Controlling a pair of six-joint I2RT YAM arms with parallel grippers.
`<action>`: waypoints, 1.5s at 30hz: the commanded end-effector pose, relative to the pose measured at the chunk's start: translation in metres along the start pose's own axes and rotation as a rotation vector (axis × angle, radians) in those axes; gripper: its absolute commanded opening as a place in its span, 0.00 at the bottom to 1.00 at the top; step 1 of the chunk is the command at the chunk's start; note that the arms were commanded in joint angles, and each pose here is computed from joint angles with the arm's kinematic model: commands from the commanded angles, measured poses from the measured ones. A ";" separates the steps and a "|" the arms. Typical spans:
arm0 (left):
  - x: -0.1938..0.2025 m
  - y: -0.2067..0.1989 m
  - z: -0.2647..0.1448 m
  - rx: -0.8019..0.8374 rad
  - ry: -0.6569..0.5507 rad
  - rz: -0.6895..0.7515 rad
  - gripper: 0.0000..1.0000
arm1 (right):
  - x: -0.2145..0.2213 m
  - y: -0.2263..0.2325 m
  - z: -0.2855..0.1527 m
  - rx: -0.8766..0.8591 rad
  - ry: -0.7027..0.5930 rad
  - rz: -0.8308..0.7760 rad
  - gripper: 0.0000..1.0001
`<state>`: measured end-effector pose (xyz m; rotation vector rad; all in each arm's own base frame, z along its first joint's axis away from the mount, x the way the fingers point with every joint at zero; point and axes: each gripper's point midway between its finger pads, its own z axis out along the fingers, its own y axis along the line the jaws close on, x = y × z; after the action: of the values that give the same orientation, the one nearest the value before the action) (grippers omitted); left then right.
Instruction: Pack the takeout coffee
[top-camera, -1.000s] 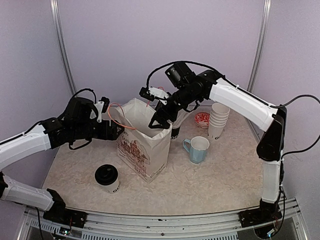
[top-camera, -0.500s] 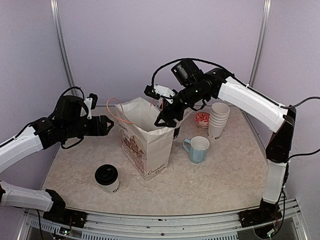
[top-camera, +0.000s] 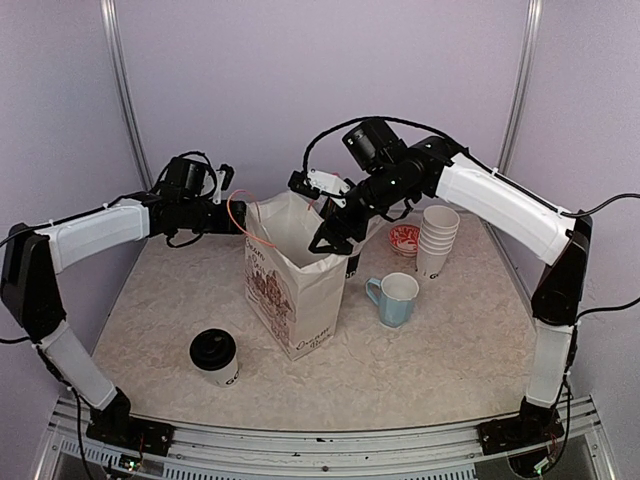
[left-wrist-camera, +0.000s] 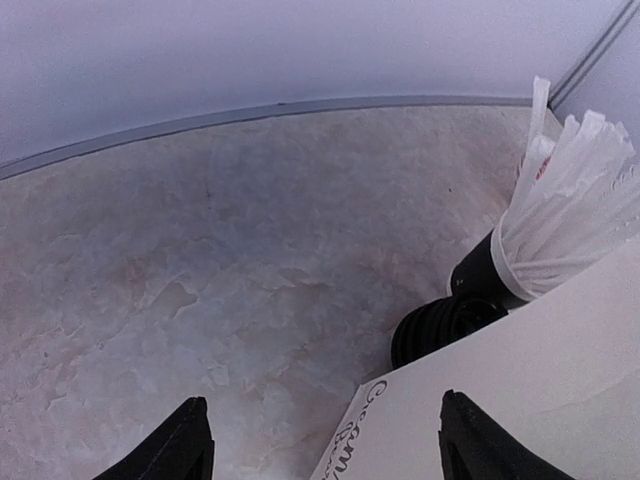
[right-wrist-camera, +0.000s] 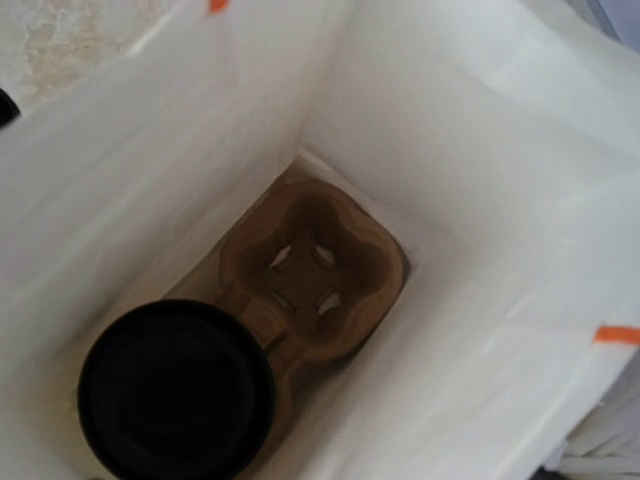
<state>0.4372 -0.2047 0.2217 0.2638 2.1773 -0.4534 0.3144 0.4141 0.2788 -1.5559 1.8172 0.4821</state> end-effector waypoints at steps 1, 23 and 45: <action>0.007 -0.025 0.006 0.139 0.072 0.132 0.74 | -0.012 0.002 -0.016 0.016 -0.035 -0.020 0.68; 0.106 -0.163 -0.094 0.504 0.108 0.322 0.72 | -0.004 0.002 -0.051 0.076 -0.044 -0.067 0.63; 0.181 -0.101 -0.197 -0.079 0.503 0.091 0.79 | 0.012 0.011 -0.093 0.043 -0.077 -0.101 0.90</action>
<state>0.1860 -0.2455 0.2236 0.5570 2.4965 -0.4359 0.2871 0.3620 0.3177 -1.5858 1.6955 0.4295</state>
